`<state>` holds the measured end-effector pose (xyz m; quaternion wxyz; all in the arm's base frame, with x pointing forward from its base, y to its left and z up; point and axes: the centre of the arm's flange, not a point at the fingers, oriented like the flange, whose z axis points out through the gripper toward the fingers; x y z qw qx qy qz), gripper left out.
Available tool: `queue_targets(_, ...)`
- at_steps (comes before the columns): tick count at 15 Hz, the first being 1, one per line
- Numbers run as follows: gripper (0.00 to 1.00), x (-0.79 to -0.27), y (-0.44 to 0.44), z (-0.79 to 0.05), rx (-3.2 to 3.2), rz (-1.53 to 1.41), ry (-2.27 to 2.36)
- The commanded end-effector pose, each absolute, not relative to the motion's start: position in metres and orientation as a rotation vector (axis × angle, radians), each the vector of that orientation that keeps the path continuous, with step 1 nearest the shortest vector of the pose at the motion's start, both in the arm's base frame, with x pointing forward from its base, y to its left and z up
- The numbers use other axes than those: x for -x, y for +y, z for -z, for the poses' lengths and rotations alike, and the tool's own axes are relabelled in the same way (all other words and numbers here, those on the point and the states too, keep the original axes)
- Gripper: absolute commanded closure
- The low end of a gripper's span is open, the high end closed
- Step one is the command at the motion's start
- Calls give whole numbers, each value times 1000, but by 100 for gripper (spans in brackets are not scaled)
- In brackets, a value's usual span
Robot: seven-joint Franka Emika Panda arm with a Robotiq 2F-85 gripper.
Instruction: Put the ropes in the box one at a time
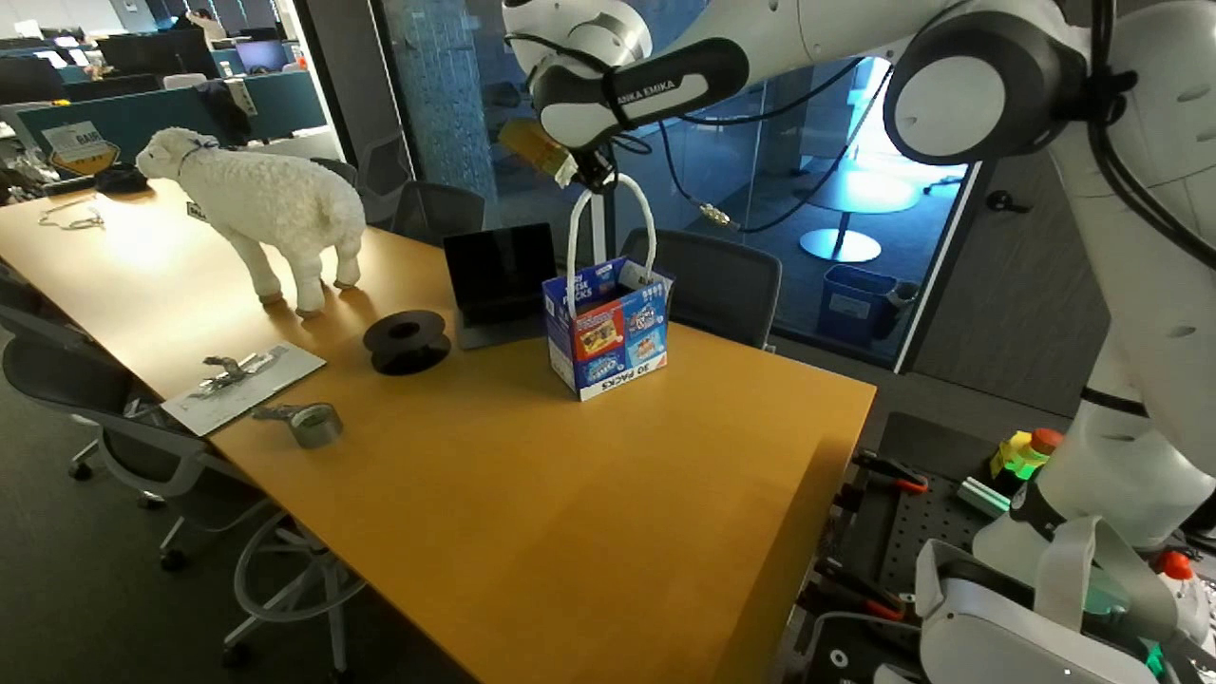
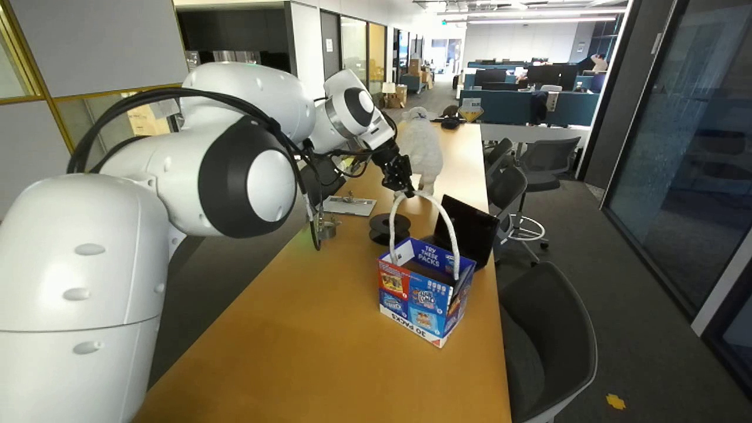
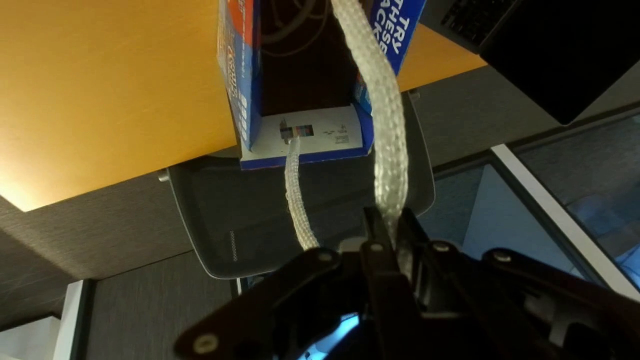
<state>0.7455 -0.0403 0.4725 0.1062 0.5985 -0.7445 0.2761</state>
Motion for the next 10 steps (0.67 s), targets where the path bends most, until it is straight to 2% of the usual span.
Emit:
queue_targets(1,95,-753,-34,-464,-1843,-797,-2183)
queue_targets(4,95,-756,-30,-453,-1865,-757,-2178)
queue_targets(5,90,-756,-30,-450,-1870,-731,-2185)
queue_targets(6,64,-757,-30,-447,-1883,-708,-2181)
queue_targets(8,57,-755,-29,-443,-1901,-678,-2175)
queue_targets(10,41,-753,-27,-442,-1922,-656,-2156)
